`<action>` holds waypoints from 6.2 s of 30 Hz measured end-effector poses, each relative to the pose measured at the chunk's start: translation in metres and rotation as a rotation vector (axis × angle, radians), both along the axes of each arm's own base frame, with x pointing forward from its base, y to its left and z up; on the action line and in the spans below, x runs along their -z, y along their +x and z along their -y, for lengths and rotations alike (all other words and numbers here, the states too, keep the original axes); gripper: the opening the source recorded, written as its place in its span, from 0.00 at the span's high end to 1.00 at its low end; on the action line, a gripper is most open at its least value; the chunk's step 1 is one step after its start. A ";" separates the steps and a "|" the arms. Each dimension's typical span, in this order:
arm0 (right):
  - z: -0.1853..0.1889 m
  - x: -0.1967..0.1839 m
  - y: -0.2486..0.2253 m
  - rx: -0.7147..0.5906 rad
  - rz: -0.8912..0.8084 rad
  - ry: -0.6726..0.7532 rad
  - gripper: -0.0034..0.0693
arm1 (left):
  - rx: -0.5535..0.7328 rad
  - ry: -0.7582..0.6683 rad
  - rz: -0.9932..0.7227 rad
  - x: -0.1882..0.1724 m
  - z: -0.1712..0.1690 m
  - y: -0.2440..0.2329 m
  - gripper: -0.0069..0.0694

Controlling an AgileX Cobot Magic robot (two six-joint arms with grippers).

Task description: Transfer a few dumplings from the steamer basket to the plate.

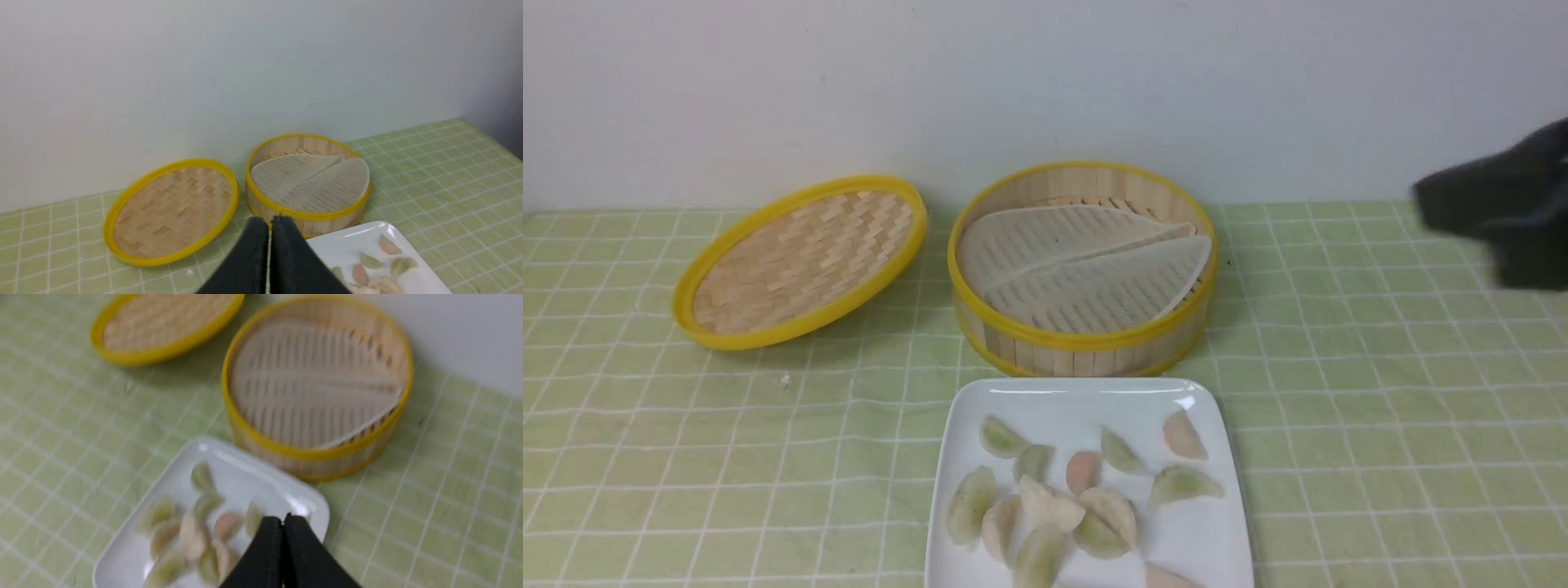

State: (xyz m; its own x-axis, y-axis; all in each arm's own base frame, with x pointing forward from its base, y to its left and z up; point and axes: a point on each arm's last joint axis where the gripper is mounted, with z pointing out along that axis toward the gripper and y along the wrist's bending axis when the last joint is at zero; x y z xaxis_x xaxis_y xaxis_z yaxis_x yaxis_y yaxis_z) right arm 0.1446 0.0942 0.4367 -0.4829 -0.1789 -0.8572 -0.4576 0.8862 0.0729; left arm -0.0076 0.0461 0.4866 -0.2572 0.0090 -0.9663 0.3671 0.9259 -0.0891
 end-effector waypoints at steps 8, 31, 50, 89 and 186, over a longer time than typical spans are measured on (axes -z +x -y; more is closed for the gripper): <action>0.086 0.002 -0.113 0.027 0.518 0.270 0.97 | 0.011 0.071 -0.084 0.048 0.011 0.011 0.92; 0.104 0.078 -0.150 -0.043 0.822 0.498 0.97 | 0.130 0.021 0.021 0.080 0.052 0.042 0.92; 0.104 0.078 -0.150 -0.043 0.823 0.497 0.97 | 0.130 0.021 0.021 0.080 0.052 0.042 0.92; 0.104 0.078 -0.150 -0.042 0.825 0.494 0.97 | -0.280 0.059 -0.055 0.316 0.053 0.060 0.92; 0.091 0.256 -0.090 0.448 0.333 0.044 0.97 | -0.281 0.060 -0.055 0.316 0.053 0.060 0.92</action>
State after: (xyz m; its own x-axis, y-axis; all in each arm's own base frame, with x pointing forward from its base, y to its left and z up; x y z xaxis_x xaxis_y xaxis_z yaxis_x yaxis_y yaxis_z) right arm 0.0541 0.0034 0.1803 -0.2055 0.0209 -0.9784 -0.0419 0.9987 0.0301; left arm 0.0520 -0.0065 0.1703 -0.3100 -0.0138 -0.9506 0.0912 0.9949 -0.0442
